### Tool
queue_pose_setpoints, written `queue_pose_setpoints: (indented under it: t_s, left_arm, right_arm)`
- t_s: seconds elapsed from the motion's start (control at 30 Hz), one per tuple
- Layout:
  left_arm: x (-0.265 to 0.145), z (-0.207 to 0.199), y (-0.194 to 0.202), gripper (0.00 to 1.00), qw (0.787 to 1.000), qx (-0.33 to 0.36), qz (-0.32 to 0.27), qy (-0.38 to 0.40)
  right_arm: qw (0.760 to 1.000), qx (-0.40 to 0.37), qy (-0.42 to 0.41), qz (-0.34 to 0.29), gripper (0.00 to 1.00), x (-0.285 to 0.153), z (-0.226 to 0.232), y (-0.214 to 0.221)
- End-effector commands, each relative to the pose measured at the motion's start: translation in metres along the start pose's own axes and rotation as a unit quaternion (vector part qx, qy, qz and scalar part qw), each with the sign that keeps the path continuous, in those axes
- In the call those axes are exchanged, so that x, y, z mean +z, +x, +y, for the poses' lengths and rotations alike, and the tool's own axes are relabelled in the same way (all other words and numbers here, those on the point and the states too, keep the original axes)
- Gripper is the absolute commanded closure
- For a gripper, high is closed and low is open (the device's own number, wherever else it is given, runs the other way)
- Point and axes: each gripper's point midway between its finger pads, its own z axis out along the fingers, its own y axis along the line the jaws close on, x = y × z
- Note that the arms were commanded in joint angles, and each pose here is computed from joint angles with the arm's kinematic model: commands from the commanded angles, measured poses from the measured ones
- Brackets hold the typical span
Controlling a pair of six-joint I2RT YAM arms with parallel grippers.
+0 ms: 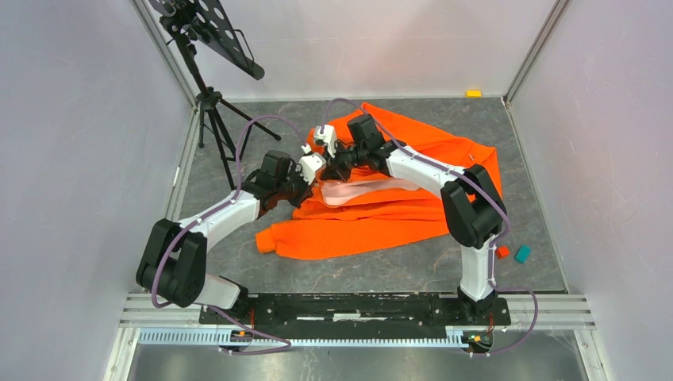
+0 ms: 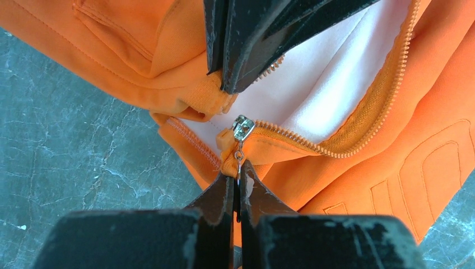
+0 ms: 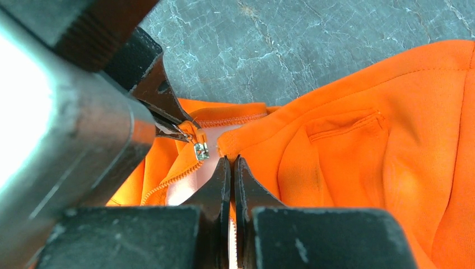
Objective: Zip up the jacket
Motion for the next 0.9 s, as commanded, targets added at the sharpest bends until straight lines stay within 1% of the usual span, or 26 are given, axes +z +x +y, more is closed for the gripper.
queue_pose_setpoints:
  t_s: [0.0,0.13,0.37,0.47,0.53,0.67,0.87]
  left_arm:
    - [-0.006,0.014,-0.028,0.98,0.998,0.026,-0.044,-0.034]
    - [-0.006,0.017,-0.027,0.98,0.998,0.027,-0.044,-0.043]
    - [-0.006,0.018,-0.025,0.98,0.998,0.031,-0.042,-0.045]
    - [-0.007,0.019,-0.024,0.98,0.998,0.033,-0.039,-0.048]
    - [-0.007,0.018,-0.024,0.98,0.997,0.034,-0.039,-0.049]
    - [-0.006,0.017,-0.025,0.98,0.998,0.032,-0.042,-0.044]
    - [-0.006,0.017,-0.024,0.98,0.998,0.033,-0.039,-0.043]
  right_arm:
    - [0.997,-0.026,-0.053,-0.048,1.0,0.009,0.024,-0.031]
    - [0.997,-0.02,-0.056,-0.058,1.0,0.006,0.023,-0.03]
    - [0.998,-0.013,-0.042,-0.053,1.0,0.003,0.014,-0.024]
    - [0.997,0.004,-0.018,-0.078,1.0,-0.008,0.002,-0.027]
    - [0.995,0.007,-0.018,-0.099,1.0,-0.017,0.0,-0.029]
    - [0.995,0.002,-0.038,-0.091,1.0,-0.013,0.004,-0.024]
    - [0.995,-0.002,-0.028,-0.098,1.0,-0.015,0.003,-0.027]
